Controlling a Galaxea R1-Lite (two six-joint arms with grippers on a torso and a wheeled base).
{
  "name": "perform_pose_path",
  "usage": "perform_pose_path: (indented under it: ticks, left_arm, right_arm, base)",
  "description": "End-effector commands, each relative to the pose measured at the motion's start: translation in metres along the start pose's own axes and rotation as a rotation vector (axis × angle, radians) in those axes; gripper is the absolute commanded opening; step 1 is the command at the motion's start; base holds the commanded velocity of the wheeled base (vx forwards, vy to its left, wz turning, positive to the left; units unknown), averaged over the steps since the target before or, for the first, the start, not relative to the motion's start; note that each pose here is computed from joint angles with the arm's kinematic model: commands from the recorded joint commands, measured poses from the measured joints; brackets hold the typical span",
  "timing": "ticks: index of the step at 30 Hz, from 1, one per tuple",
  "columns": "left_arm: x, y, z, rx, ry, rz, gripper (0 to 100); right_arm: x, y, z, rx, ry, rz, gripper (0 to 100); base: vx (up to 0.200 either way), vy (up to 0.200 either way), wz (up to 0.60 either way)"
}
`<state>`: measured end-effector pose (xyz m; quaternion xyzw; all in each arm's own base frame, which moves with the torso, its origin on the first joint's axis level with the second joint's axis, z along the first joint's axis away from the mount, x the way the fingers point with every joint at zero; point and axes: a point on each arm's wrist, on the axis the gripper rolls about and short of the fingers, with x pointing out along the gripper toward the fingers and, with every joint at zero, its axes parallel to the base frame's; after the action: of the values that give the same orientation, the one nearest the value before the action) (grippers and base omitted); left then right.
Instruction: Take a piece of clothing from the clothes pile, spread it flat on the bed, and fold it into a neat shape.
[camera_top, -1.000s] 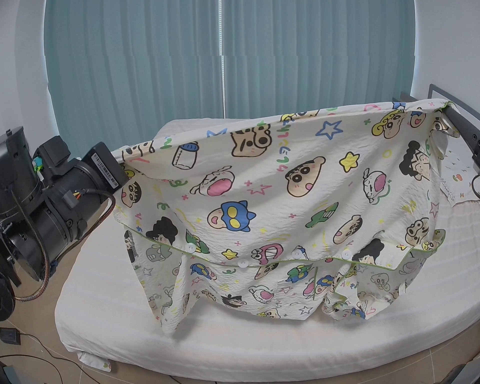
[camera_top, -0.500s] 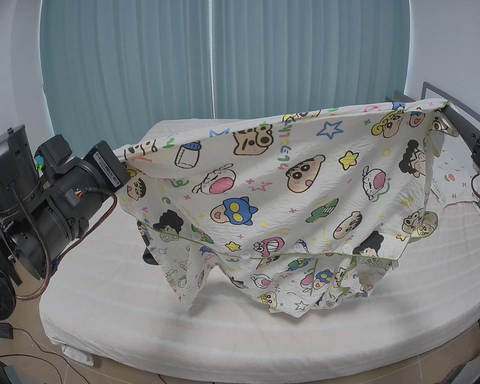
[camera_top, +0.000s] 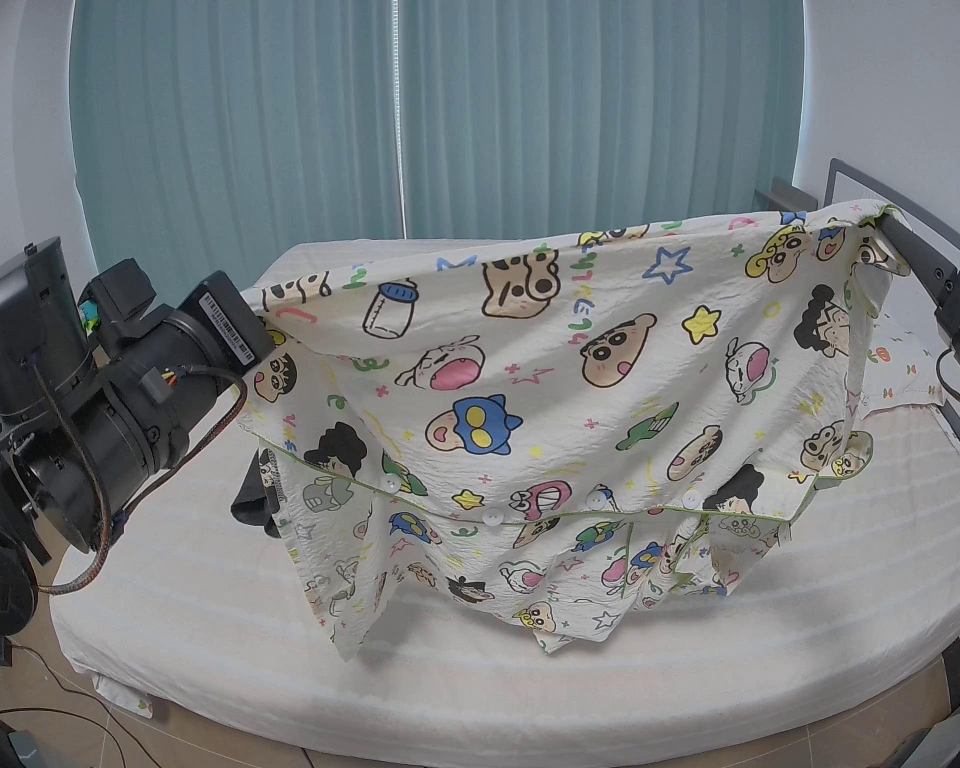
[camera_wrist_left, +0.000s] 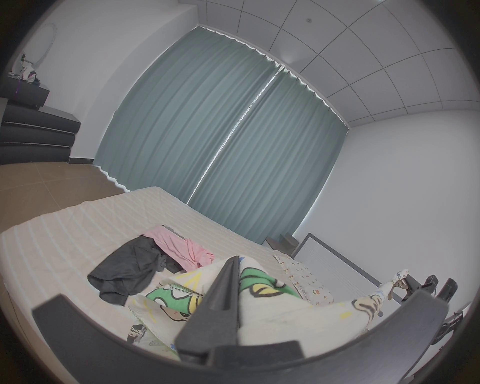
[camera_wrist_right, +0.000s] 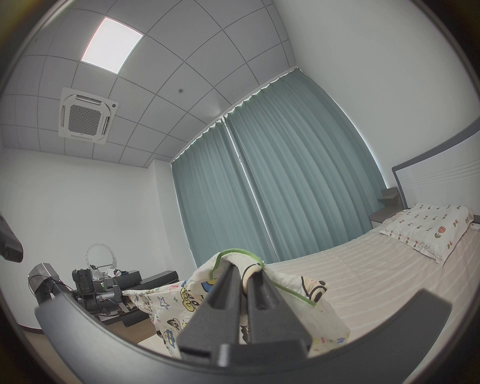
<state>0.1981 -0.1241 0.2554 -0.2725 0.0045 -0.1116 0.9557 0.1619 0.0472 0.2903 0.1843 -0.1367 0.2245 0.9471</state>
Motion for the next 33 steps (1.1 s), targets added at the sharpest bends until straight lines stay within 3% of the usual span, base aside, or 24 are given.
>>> perform_pose_path:
  ticks: [1, 33]
  left_arm:
    - [0.0008, -0.0008, -0.0016, 0.001, 0.005, -0.002, 0]
    - [-0.0028, -0.0013, -0.0031, 0.000, 0.011, -0.009, 0]
  right_arm:
    - [0.0003, -0.0001, -0.0006, 0.000, 0.003, 0.001, 0]
    - [-0.0065, 0.0062, 0.0093, -0.003, -0.034, 0.030, 0]
  base:
    - [0.000, -0.200, 0.00]
    - [0.000, -0.200, 0.00]
